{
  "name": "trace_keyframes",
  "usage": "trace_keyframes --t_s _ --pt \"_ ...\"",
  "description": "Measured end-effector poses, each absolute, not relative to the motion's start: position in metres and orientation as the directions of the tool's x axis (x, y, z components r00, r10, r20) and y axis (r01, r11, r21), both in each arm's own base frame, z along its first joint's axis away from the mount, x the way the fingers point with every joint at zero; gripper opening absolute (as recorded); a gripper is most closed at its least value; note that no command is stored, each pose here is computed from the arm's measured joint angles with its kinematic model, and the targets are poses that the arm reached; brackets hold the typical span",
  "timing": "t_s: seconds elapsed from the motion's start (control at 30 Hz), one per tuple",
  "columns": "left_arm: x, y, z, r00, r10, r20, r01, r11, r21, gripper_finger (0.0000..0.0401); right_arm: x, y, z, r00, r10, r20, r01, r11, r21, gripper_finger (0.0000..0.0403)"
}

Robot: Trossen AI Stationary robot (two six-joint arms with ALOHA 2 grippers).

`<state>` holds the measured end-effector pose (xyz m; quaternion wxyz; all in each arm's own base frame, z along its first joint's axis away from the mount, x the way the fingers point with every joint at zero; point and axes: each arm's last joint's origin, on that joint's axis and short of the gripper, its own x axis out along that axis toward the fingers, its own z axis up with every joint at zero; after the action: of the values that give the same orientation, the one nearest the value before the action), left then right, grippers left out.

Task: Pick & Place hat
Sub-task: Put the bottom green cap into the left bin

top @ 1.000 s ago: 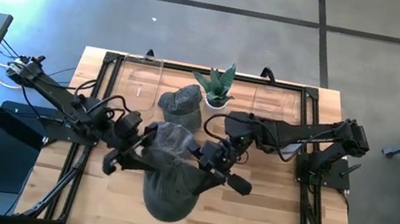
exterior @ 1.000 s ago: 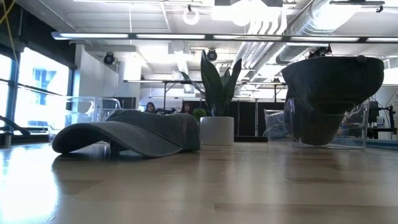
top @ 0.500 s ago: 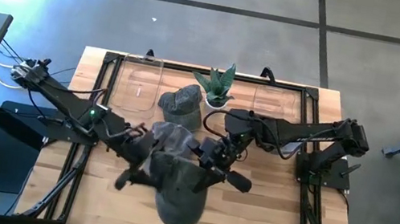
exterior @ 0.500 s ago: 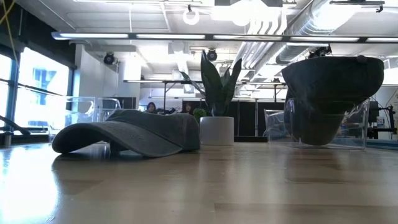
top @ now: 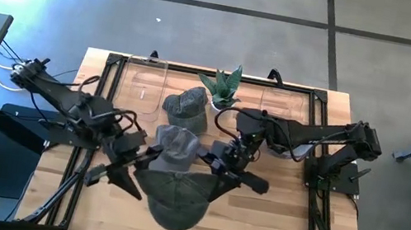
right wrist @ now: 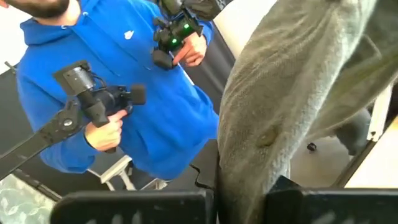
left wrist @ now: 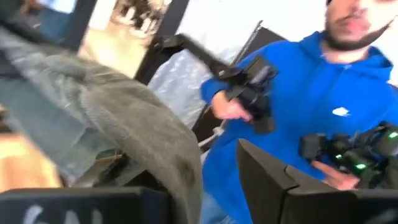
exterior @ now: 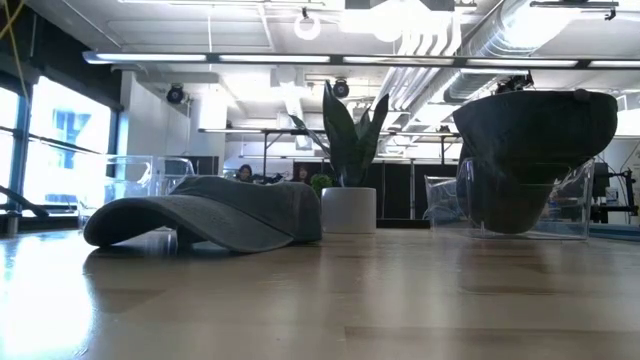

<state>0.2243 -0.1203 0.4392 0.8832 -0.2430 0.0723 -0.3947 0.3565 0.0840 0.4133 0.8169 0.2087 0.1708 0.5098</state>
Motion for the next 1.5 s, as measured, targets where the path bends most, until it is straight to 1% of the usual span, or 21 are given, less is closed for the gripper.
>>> trace_keyframes --t_s 0.13,0.23,0.3,0.4,0.47,0.53,0.6,0.7,0.83,0.93,1.0,1.1,1.2,1.3,1.37,1.5 --pt "0.225 -0.115 0.429 0.781 -0.622 -0.052 0.504 0.678 -0.535 0.0122 0.358 0.082 0.413 0.46 0.885 -0.07 -0.754 0.431 0.496 0.0003" --pt "0.23 -0.105 0.422 0.799 -0.59 -0.115 0.441 0.706 -0.554 0.015 0.359 0.082 0.413 0.492 0.868 -0.075 -0.74 0.462 0.488 0.0006" --pt "0.232 -0.096 0.42 0.799 -0.585 -0.141 0.41 0.701 -0.584 0.0179 0.359 0.082 0.413 0.499 0.863 -0.078 -0.734 0.47 0.49 0.0008" --pt "0.238 -0.083 0.421 0.811 -0.571 -0.125 0.405 0.703 -0.585 0.0231 0.359 0.082 0.413 0.506 0.859 -0.08 -0.735 0.478 0.481 0.0004" --pt "0.239 -0.079 0.425 0.827 -0.555 -0.085 0.432 0.726 -0.535 0.0262 0.359 0.082 0.413 0.511 0.856 -0.08 -0.738 0.485 0.469 0.0003" --pt "0.241 -0.077 0.428 0.844 -0.533 -0.061 0.443 0.757 -0.481 0.0286 0.359 0.081 0.413 0.517 0.852 -0.081 -0.736 0.491 0.467 0.0006" --pt "0.249 -0.08 0.425 0.858 -0.512 -0.051 0.436 0.776 -0.457 0.0301 0.36 0.081 0.412 0.531 0.843 -0.083 -0.728 0.504 0.465 0.0009" --pt "0.264 -0.085 0.414 0.847 -0.524 -0.084 0.423 0.763 -0.489 0.0309 0.36 0.081 0.412 0.539 0.838 -0.086 -0.728 0.515 0.452 0.0009" --pt "0.278 -0.091 0.405 0.795 -0.6 -0.085 0.456 0.685 -0.569 0.0309 0.36 0.081 0.412 0.548 0.832 -0.088 -0.724 0.524 0.449 0.0003" --pt "0.283 -0.095 0.404 0.733 -0.678 -0.053 0.525 0.614 -0.589 0.0298 0.36 0.081 0.412 0.547 0.832 -0.09 -0.726 0.526 0.444 0.0004" --pt "0.285 -0.097 0.402 0.707 -0.705 -0.057 0.535 0.585 -0.61 0.0285 0.36 0.081 0.412 0.547 0.832 -0.091 -0.726 0.526 0.443 0.0008" --pt "0.284 -0.098 0.406 0.69 -0.724 -0.013 0.575 0.559 -0.598 0.0258 0.36 0.081 0.411 0.547 0.832 -0.094 -0.725 0.526 0.445 0.0009" --pt "0.283 -0.097 0.41 0.689 -0.725 0.013 0.592 0.553 -0.586 0.0222 0.36 0.081 0.411 0.547 0.832 -0.094 -0.726 0.527 0.443 0.0005" --pt "0.284 -0.097 0.41 0.692 -0.722 0.015 0.591 0.555 -0.585 0.0172 0.36 0.081 0.411 0.547 0.832 -0.094 -0.726 0.527 0.442 0.0003" --pt "0.284 -0.097 0.411 0.693 -0.721 0.022 0.595 0.554 -0.582 0.0132 0.36 0.081 0.411 0.544 0.834 -0.094 -0.728 0.525 0.442 0.0007" --pt "0.284 -0.097 0.41 0.686 -0.727 0.013 0.595 0.552 -0.584 0.0035 0.36 0.081 0.411 0.547 0.832 -0.094 -0.726 0.527 0.441 0.0027"
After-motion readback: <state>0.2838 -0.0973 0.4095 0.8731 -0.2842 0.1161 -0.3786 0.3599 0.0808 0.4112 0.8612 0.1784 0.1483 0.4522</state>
